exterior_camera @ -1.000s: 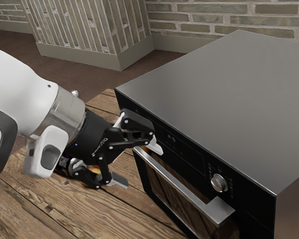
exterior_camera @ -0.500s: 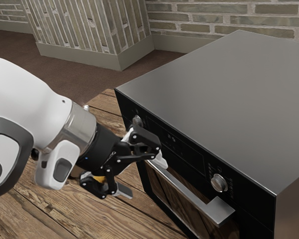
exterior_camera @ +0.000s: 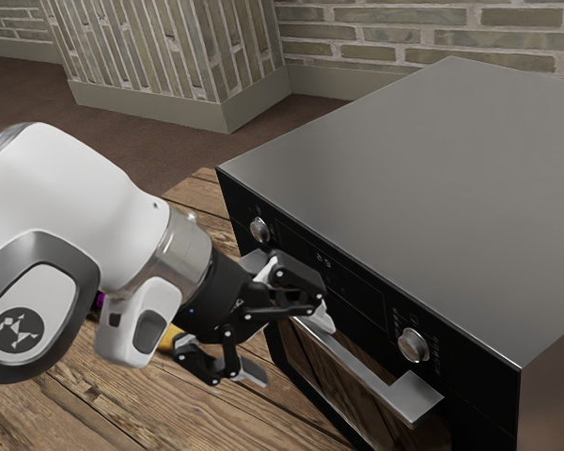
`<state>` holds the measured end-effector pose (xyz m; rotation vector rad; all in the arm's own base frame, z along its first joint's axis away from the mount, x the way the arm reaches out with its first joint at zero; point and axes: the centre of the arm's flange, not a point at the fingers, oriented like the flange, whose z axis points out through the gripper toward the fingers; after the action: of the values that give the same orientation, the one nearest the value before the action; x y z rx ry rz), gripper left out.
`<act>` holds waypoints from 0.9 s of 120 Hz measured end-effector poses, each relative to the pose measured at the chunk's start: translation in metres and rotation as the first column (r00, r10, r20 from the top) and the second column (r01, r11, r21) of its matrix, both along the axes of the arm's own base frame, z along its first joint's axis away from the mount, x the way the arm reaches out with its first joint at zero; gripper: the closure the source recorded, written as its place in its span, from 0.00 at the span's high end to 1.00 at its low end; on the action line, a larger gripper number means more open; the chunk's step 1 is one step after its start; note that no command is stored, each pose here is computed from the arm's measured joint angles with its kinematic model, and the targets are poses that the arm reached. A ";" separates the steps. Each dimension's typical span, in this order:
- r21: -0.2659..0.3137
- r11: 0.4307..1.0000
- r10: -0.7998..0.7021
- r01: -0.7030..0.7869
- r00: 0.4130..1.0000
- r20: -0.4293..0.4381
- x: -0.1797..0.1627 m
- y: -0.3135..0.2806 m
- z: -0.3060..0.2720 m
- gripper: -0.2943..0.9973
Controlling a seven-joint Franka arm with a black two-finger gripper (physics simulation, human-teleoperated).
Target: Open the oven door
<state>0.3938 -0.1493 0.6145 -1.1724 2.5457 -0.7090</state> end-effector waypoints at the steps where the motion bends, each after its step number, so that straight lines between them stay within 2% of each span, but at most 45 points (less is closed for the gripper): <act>1: 0.000 1.000 0.000 0.000 1.000 0.000 0.000 0.000 0.000 0.77; 25: 0.011 1.000 -0.008 0.008 1.000 -0.021 -0.006 -0.004 -0.010 0.78; 31: 0.016 1.000 -0.010 0.010 1.000 -0.011 -0.020 -0.002 -0.011 0.75; 37: 0.024 1.000 -0.012 0.012 1.000 0.021 -0.049 0.001 -0.009 0.71; 40: 0.035 0.999 -0.023 0.021 0.998 0.065 -0.085 0.003 -0.010 0.68; 45: 0.050 0.997 -0.058 0.051 0.987 0.152 -0.150 0.007 -0.013 0.70; 50: 0.149 0.975 -0.201 0.164 0.937 0.285 -0.242 -0.027 -0.012 0.72; 52: 0.207 0.949 -0.298 0.238 0.892 0.340 -0.288 -0.049 -0.009 0.73; 53: 0.247 0.924 -0.368 0.291 0.851 0.375 -0.320 -0.062 -0.003 0.73; 57: 0.387 0.784 -0.621 0.485 0.623 0.475 -0.448 -0.089 0.036 0.74; 59: 0.402 0.742 -0.669 0.537 0.543 0.508 -0.487 -0.084 0.079 0.74; 61: 0.373 0.743 -0.661 0.556 0.525 0.536 -0.499 -0.078 0.142 0.75; 63: 0.315 0.787 -0.605 0.530 0.566 0.560 -0.478 -0.079 0.219 0.75; 65: 0.246 0.854 -0.509 0.458 0.642 0.573 -0.430 -0.078 0.287 0.75; 68: 0.152 0.945 -0.325 0.291 0.764 0.557 -0.331 -0.068 0.359 0.75; 70: 0.104 0.986 -0.164 0.128 0.842 0.514 -0.247 -0.051 0.382 0.75; 72: 0.076 0.996 -0.002 -0.037 0.891 0.453 -0.171 -0.026 0.386 0.75; 75: 0.056 0.964 0.224 -0.260 0.906 0.358 -0.083 0.022 0.375 0.76; 78: 0.048 0.890 0.432 -0.454 0.871 0.235 -0.005 0.079 0.345 0.76; 81: 0.067 0.795 0.595 -0.603 0.797 0.107 0.057 0.135 0.304 0.76; 87: 0.118 0.610 0.793 -0.784 0.605 -0.079 0.126 0.228 0.233 0.76; 91: 0.173 0.537 0.841 -0.826 0.506 -0.193 0.155 0.256 0.181 0.76; 97: 0.245 0.494 0.852 -0.834 0.409 -0.327 0.184 0.255 0.114 0.77; 108: 0.285 0.410 0.866 -0.866 0.272 -0.419 0.197 0.247 0.073 0.77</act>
<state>0.5908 0.0973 0.6877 -2.6952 1.6034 -0.0647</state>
